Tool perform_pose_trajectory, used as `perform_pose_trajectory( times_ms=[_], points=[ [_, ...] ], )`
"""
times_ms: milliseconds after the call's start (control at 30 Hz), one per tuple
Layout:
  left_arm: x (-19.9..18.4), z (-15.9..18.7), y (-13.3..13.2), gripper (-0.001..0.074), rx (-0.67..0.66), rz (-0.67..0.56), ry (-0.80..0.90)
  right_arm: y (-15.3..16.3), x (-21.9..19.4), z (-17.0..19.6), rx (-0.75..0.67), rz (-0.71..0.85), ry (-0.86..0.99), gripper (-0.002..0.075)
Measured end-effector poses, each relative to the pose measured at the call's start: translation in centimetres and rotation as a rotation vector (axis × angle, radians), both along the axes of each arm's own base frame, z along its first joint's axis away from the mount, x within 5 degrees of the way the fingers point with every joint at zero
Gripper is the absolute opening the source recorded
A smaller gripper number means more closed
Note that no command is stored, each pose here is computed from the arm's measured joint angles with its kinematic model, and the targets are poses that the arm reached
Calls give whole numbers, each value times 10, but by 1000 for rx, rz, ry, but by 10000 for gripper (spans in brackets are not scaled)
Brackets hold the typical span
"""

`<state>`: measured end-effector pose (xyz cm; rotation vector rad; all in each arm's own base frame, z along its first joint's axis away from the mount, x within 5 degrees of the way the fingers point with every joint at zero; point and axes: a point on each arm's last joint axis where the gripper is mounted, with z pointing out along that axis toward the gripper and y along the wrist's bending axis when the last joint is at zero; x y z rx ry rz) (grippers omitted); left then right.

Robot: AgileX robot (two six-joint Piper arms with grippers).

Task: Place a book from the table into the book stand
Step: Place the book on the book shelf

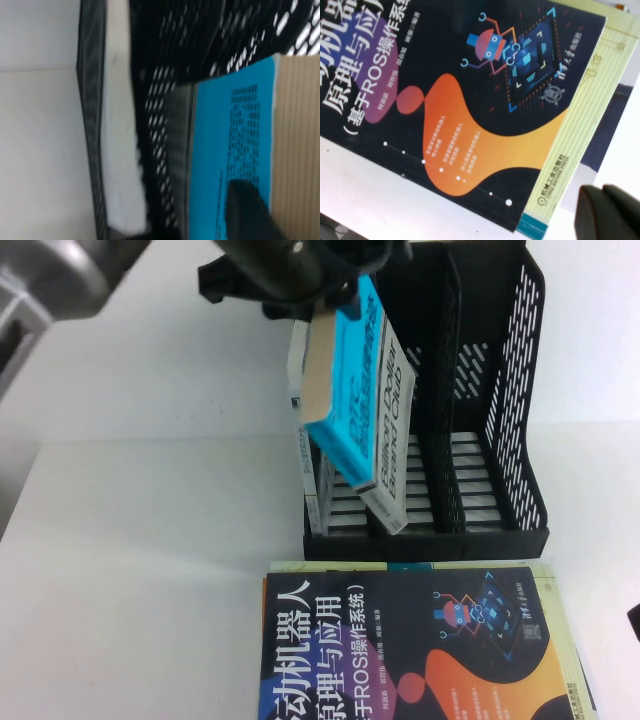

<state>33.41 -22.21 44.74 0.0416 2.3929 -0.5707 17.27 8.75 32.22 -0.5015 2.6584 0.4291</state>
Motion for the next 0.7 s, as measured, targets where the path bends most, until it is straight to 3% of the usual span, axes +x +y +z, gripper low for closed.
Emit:
perform_pose_trajectory(
  times_ms=[333, 700],
  points=[
    [40, -14, -24, 186, -1, 57, -56, -1, -1, -1, -10, 2, 12, -3],
    [47, -17, -29, 186, -22, 56, -91, 0, -1, -1, -2, 0, 15, -3]
  ],
)
